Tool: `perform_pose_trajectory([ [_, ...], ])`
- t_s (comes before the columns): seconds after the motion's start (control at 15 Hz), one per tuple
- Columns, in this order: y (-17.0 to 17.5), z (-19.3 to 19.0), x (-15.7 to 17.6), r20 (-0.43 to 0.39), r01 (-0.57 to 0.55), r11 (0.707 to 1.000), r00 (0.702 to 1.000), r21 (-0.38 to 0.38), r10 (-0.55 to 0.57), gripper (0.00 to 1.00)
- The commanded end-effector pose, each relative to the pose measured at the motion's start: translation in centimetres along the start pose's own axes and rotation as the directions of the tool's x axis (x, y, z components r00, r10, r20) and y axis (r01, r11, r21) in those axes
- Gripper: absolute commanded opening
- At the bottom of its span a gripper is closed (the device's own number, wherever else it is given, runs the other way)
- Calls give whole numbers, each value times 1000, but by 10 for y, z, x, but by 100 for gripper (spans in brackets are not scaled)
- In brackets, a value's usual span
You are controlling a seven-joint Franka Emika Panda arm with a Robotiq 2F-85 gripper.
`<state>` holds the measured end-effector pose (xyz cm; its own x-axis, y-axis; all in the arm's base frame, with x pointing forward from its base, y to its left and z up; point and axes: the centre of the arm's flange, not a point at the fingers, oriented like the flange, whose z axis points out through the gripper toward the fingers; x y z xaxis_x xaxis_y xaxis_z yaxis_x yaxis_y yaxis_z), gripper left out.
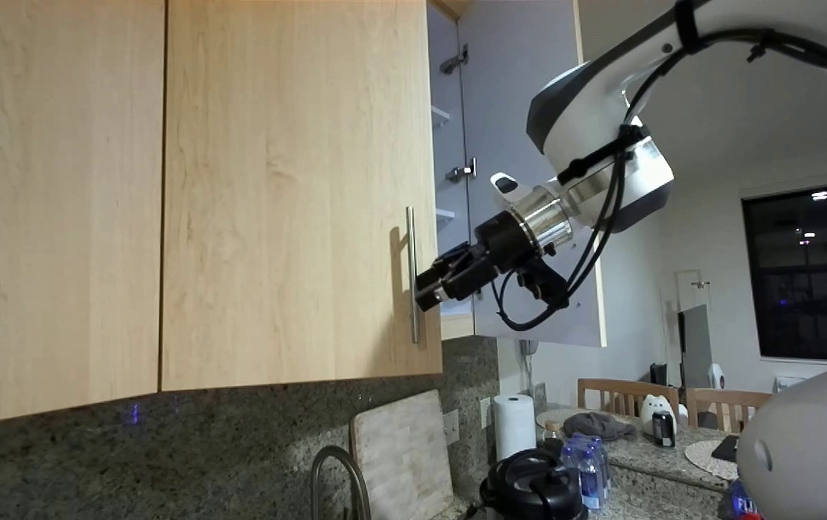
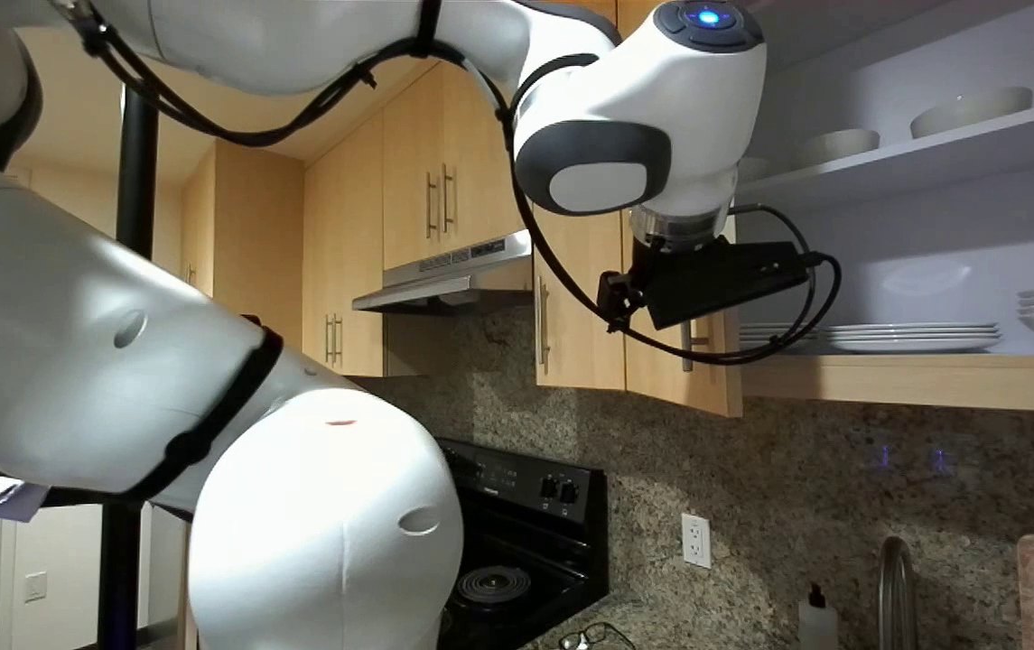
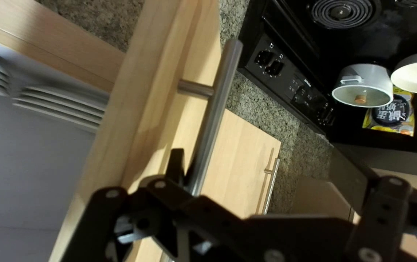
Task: Open the left door of the first upper cabinet from the right
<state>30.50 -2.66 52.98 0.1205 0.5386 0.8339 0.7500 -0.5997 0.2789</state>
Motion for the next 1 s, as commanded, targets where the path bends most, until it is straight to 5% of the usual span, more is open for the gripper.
perform_pose_trajectory([
  [0.0,-73,10,-15,-18,114,990,993,82,-113,100],
  [0.93,-91,25,5,36,208,977,977,45,-210,100],
])
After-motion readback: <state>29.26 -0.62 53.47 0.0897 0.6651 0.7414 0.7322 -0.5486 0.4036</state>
